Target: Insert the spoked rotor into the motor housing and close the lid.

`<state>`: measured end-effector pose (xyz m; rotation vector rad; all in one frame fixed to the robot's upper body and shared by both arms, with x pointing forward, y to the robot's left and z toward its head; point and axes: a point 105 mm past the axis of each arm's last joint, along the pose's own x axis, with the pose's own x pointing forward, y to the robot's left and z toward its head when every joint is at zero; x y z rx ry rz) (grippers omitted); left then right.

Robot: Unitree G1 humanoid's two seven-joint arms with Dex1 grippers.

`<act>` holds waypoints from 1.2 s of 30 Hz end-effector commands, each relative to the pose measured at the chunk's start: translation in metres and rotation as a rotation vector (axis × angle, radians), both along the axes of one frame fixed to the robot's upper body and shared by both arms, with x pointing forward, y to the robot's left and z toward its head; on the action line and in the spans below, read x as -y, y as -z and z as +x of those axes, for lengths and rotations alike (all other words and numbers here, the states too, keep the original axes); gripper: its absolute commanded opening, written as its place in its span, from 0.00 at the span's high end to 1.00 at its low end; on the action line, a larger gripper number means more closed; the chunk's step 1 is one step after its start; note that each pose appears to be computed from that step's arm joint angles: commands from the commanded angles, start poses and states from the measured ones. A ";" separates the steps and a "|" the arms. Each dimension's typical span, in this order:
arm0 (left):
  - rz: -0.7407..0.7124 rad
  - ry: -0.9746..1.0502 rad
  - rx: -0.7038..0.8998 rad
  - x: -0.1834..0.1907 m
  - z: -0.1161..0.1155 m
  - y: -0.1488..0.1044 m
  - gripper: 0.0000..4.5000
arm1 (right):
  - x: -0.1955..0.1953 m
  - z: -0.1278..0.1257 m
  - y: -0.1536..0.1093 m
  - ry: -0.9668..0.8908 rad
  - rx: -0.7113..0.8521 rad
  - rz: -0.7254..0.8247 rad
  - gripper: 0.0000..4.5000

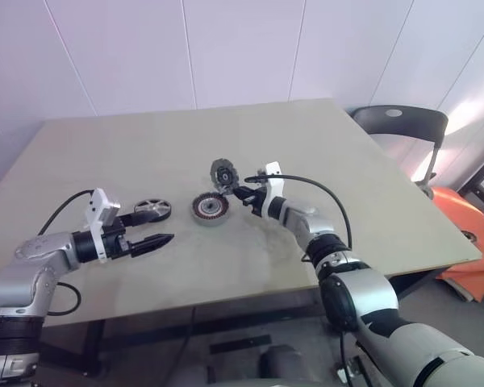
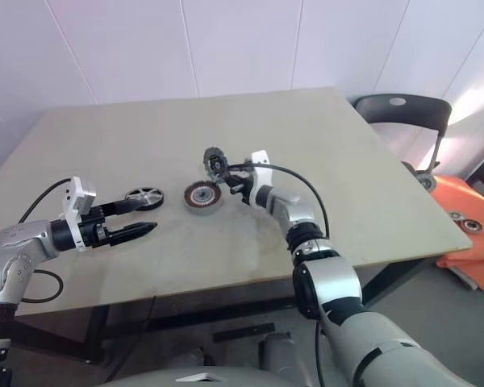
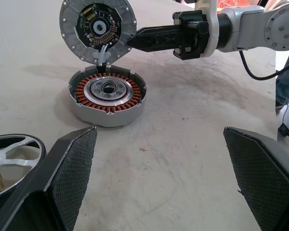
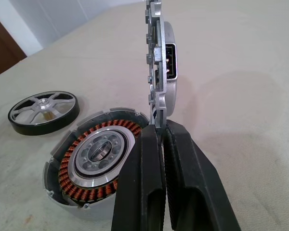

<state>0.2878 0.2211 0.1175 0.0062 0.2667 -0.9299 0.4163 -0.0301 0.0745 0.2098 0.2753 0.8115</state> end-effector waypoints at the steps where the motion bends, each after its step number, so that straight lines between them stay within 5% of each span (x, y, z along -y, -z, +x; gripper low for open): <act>1: 0.008 -0.005 0.056 -0.001 0.004 -0.012 0.00 | 0.003 0.007 -0.022 -0.032 0.049 0.004 0.99; 18: 0.009 -0.021 0.062 -0.003 0.005 -0.011 0.00 | 0.011 0.002 -0.039 -0.189 -0.012 0.047 0.99; 36: 0.011 -0.025 0.060 -0.004 0.006 -0.010 0.00 | 0.027 -0.026 -0.021 -0.435 -0.162 -0.021 0.99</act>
